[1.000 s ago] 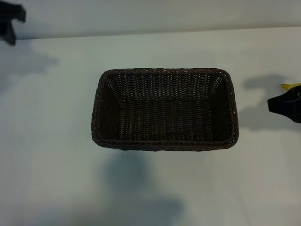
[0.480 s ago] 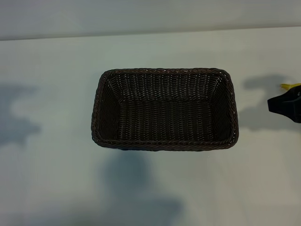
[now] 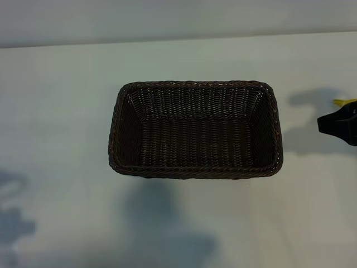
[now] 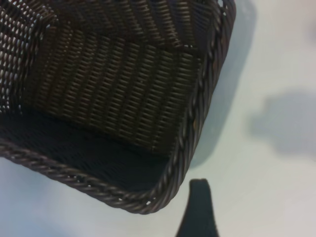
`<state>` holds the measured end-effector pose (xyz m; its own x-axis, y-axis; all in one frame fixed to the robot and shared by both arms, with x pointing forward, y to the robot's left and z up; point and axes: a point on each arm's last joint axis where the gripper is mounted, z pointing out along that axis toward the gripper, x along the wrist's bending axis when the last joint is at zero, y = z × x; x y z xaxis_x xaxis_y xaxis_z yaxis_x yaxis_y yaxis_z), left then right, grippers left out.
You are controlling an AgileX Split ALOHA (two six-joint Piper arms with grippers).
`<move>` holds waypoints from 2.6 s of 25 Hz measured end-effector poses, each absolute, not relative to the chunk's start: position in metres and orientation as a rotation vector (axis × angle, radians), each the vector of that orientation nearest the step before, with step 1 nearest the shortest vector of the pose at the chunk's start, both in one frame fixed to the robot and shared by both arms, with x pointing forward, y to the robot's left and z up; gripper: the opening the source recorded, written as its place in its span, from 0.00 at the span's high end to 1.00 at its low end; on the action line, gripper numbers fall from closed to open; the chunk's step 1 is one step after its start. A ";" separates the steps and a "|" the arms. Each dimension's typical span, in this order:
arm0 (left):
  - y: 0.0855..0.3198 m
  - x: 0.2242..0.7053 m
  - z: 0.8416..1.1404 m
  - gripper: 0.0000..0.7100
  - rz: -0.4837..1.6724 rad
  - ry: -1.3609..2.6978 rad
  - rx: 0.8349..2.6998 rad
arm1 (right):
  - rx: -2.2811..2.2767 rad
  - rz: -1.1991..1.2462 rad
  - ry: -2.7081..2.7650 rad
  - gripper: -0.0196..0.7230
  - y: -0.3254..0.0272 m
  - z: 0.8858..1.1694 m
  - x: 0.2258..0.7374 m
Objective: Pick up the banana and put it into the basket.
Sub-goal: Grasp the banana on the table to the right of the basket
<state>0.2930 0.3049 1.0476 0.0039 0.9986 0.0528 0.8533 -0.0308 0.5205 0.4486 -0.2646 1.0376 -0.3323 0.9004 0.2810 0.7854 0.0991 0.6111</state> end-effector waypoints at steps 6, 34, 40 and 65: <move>0.306 0.272 1.041 0.17 0.693 1.822 1.850 | 1.709 1.049 2.200 0.19 -0.265 1.038 0.449; 0.308 0.228 1.044 0.17 0.909 1.629 1.624 | 1.803 1.072 2.097 0.19 -0.267 1.039 0.452; 0.308 0.228 1.043 0.17 0.910 1.631 1.625 | 1.840 1.044 2.099 0.19 -0.268 1.035 0.469; 0.308 0.228 1.043 0.17 0.913 1.629 1.631 | 1.997 0.261 2.077 0.19 -0.310 1.018 0.541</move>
<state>0.2282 0.3083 1.0431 -0.0148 0.9995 0.0291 0.5466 -0.0163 0.8372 0.5412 -0.3096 1.0180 -0.0307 0.9981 -0.0543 0.9537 0.0455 0.2973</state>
